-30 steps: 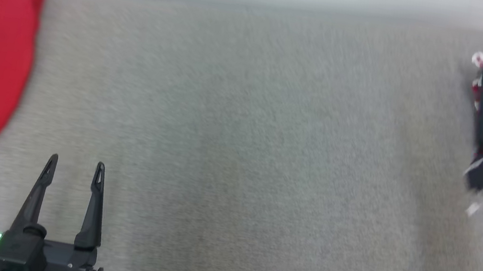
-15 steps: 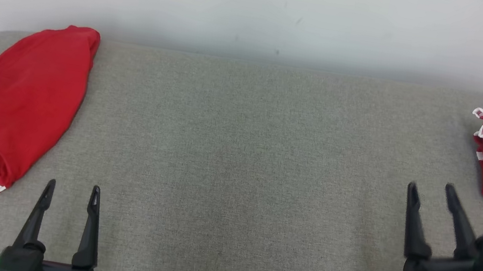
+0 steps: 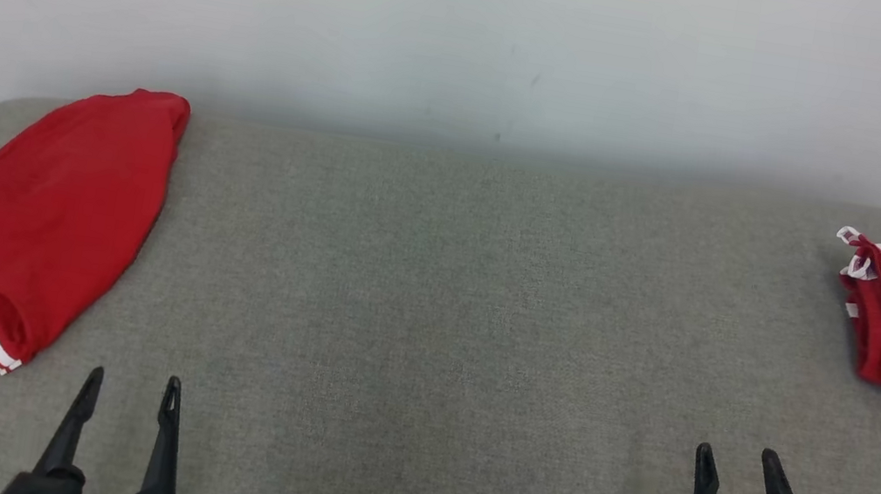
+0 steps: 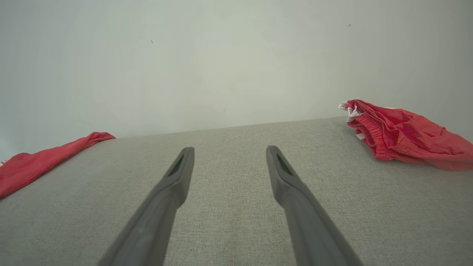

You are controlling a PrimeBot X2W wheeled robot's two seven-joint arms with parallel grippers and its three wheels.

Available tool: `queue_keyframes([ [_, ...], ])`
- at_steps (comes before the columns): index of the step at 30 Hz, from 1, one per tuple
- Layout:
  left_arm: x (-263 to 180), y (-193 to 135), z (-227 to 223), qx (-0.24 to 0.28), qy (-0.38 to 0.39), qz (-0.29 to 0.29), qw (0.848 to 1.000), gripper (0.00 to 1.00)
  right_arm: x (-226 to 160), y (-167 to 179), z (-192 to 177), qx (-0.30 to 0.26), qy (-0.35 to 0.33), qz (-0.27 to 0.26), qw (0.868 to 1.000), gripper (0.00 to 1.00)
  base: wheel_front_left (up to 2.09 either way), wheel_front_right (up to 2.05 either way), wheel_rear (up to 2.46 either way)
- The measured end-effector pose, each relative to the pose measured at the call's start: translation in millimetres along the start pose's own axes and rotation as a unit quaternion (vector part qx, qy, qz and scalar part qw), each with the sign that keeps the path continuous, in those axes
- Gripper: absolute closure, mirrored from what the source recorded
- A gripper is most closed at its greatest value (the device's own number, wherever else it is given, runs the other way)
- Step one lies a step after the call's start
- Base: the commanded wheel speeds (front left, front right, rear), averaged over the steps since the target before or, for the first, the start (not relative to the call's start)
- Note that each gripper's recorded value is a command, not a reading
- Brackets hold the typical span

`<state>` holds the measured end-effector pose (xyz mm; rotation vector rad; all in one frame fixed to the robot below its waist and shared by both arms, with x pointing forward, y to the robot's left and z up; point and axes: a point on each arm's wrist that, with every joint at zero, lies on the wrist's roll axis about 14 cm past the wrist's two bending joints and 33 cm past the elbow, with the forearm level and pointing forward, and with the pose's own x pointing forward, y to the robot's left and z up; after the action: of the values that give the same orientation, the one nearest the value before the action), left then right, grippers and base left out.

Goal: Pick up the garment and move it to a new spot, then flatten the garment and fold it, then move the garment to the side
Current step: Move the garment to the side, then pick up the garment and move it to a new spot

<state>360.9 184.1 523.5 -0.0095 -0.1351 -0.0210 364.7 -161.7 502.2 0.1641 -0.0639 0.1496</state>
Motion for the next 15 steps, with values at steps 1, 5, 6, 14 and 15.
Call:
queue_keyframes([
  [1,-1.6,-0.6,-0.9,-0.001,0.002,-0.002,1.000,0.00,-1.5,-0.6,0.5,0.001,-0.001,-0.002,1.000,0.00,0.00,0.00,0.00],
  [5,-7.0,-0.7,-3.4,-0.002,0.006,-0.002,1.000,0.00,-8.1,-2.6,-0.9,0.004,0.001,-0.010,1.000,0.00,0.00,0.00,0.00],
  [6,-7.4,-0.8,-3.2,-0.003,0.006,-0.003,1.000,0.00,-8.9,-2.7,-1.4,0.004,0.001,-0.010,1.000,0.00,0.00,0.00,0.00],
  [14,-9.4,2.0,-3.8,-0.003,0.007,0.002,1.000,0.00,-11.4,-1.8,-3.9,0.003,0.005,-0.010,1.000,0.00,0.00,0.00,0.00],
  [15,-9.6,2.2,-4.1,-0.003,0.008,0.002,1.000,0.00,-11.2,-1.0,-4.1,0.003,0.005,-0.009,1.000,0.00,0.00,0.00,0.00],
])
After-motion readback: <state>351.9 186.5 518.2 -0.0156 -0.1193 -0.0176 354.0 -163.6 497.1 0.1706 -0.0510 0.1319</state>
